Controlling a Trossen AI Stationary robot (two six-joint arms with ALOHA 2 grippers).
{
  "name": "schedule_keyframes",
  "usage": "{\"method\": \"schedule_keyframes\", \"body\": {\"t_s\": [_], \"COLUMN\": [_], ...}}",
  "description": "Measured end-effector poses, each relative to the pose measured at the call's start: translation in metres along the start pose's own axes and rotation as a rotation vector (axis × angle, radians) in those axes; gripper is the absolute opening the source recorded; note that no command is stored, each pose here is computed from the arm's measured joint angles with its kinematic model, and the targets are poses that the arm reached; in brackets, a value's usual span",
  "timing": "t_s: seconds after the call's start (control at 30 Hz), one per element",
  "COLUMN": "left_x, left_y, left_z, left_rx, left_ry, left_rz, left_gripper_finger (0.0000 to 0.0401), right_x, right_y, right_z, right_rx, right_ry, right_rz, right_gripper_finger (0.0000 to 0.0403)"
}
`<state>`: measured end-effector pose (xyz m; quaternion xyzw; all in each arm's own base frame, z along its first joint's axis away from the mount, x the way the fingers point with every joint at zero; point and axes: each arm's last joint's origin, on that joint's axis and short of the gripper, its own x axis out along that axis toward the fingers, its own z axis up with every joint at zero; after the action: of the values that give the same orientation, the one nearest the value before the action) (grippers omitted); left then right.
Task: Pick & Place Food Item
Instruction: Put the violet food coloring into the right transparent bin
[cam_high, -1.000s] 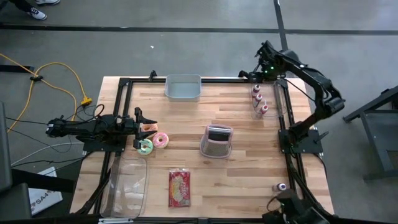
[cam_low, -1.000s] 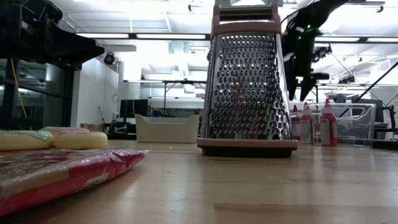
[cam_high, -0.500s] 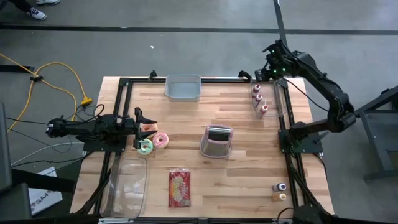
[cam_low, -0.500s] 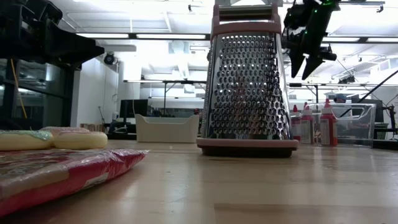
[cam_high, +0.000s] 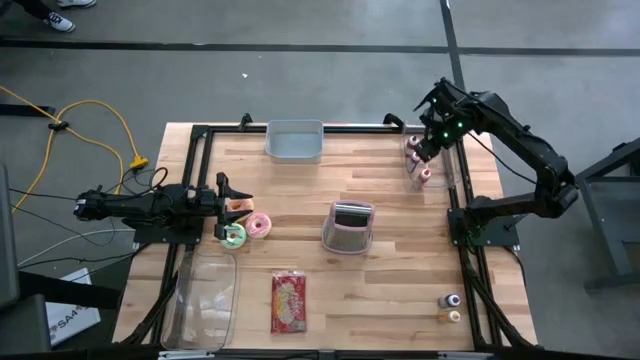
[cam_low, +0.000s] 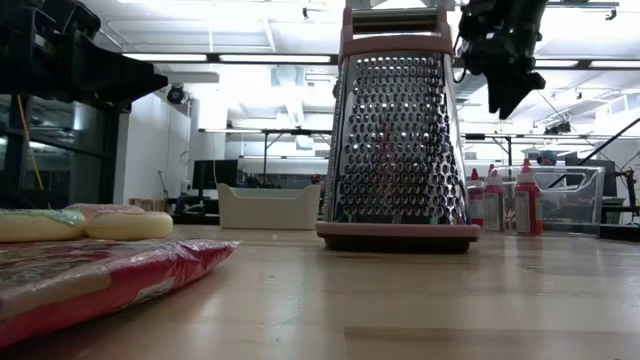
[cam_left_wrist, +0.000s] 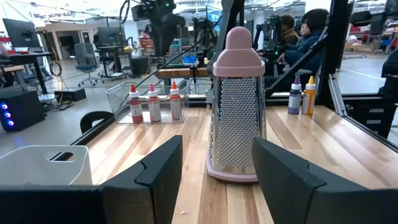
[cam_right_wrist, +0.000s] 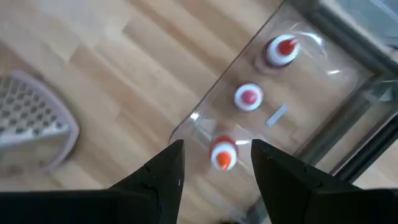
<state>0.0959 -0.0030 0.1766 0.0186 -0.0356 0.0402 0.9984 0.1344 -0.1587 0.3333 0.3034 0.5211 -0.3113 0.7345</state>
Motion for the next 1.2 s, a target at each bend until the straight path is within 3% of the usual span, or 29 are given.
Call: {"method": "schedule_keyframes", "body": {"t_s": [0.23,0.77,1.2], "left_x": [0.000,0.000,0.000], "left_y": [0.000,0.000,0.000], "left_z": [0.000,0.000,0.000], "left_rx": [0.000,0.000,0.000], "left_ry": [-0.001,0.000,0.000], "left_rz": [0.000,0.000,0.000], "left_gripper_finger": [0.0188,0.0188,0.0188], "right_x": [-0.011,-0.025,-0.029], "right_y": [0.026,0.090,0.146], "right_z": [-0.015,-0.053,-0.091], "right_rx": [-0.110,-0.220,-0.345], "right_ry": [-0.017,-0.020,-0.046], "right_rz": [0.040,0.169,0.208], "right_gripper_finger": [0.0174,0.0174,0.0174]}}
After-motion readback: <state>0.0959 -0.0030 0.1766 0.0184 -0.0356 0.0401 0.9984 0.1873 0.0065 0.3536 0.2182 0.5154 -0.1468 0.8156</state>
